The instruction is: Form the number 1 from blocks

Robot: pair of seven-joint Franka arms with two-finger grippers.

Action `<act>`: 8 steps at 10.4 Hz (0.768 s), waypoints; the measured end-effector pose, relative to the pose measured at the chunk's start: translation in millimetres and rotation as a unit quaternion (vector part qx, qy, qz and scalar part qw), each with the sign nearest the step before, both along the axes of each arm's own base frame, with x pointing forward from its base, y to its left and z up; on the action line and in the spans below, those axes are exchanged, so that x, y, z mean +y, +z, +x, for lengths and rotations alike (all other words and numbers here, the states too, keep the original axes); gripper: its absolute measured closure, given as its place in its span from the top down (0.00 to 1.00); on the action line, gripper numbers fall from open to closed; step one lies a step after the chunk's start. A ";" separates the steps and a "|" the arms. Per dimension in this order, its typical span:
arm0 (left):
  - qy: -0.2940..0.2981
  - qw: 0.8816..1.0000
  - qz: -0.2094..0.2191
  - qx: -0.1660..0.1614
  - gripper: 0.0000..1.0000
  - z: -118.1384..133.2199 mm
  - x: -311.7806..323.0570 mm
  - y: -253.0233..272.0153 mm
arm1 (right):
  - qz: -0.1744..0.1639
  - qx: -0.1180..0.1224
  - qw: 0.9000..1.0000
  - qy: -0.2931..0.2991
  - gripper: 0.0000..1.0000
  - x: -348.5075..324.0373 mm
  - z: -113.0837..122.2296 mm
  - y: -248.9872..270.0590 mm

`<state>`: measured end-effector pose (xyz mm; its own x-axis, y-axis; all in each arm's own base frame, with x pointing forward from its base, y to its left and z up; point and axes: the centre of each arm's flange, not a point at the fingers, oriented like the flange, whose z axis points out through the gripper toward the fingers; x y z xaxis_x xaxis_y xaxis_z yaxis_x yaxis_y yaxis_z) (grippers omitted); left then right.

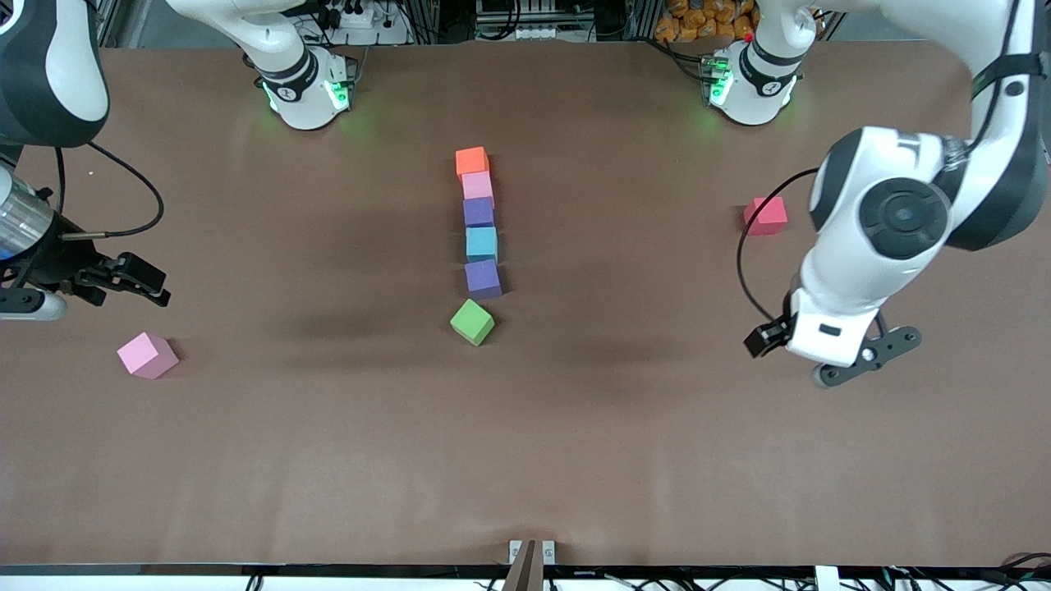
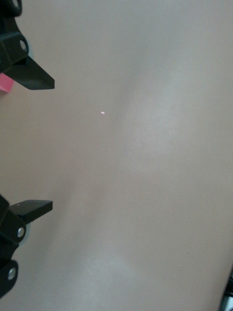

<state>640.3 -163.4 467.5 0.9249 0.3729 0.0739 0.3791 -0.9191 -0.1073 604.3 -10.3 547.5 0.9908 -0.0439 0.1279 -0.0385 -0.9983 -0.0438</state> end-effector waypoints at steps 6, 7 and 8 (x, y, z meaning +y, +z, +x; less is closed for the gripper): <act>-0.109 0.993 -0.034 0.000 1.00 -67.2 71.3 67.3 | 0.004 0.019 1.000 0.003 1.00 -11.7 -22.5 51.4; -0.140 0.989 -0.040 0.000 1.00 -70.3 87.3 81.5 | 0.000 0.023 1.000 0.006 1.00 -10.6 -25.4 62.8; -0.160 0.986 -0.039 0.001 1.00 -74.6 97.6 96.9 | -0.004 0.024 1.000 0.007 1.00 -10.5 -26.8 70.5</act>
<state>565.7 -65.7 564.3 0.9964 0.0657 0.0541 0.0676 -0.9972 -0.0325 577.5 -20.8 618.0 0.9962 -0.0293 0.0814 -0.0266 -0.9990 -0.0349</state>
